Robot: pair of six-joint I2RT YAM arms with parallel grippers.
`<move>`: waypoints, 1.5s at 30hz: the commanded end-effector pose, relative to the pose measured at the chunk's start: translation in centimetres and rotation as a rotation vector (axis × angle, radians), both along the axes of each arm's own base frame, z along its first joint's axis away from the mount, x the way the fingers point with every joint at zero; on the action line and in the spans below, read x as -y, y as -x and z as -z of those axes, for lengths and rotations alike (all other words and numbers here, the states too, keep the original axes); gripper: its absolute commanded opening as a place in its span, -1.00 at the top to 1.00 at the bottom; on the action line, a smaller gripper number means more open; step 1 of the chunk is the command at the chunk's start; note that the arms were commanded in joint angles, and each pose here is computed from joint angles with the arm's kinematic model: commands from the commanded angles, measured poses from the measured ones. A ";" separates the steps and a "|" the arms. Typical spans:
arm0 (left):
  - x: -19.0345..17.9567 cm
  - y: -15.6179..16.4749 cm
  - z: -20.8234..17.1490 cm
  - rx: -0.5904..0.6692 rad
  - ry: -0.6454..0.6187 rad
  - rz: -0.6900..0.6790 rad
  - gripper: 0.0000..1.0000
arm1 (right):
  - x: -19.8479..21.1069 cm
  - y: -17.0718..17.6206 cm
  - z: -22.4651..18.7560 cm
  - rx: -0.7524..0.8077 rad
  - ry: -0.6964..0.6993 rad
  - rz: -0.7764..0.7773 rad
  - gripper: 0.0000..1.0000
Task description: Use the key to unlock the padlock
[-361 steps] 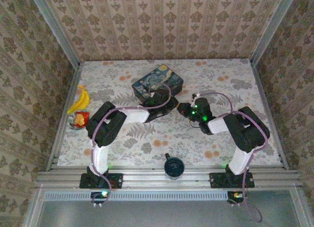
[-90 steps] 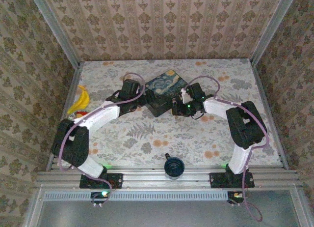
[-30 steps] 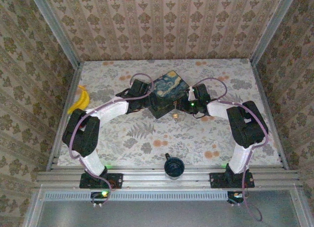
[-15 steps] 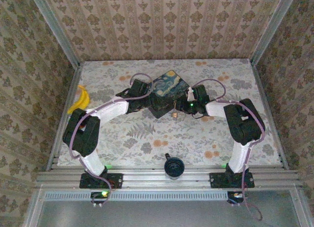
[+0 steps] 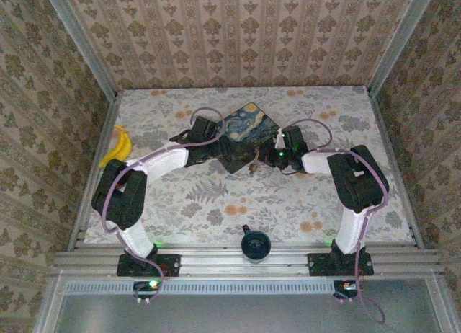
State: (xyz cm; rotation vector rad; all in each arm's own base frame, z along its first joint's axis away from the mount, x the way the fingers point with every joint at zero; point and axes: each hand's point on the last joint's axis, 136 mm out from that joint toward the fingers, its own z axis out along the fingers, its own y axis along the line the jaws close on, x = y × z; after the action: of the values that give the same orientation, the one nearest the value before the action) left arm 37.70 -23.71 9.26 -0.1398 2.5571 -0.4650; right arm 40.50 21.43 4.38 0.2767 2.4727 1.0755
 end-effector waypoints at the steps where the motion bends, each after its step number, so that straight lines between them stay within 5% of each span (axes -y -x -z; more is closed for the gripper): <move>1: -2.1 0.9 1.8 -0.058 -0.048 -0.045 -0.80 | 1.4 -0.6 0.1 -0.013 -0.001 0.102 1.00; 45: -2.2 1.0 2.8 -0.087 -0.032 -0.051 -0.71 | 5.4 -3.2 -3.7 0.003 -0.038 0.403 1.00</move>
State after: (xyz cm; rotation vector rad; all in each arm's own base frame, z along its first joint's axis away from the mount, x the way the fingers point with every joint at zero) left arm 37.82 -23.76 9.24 -0.1671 2.5545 -0.5151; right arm 42.48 17.08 6.75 0.7161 2.3087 0.9935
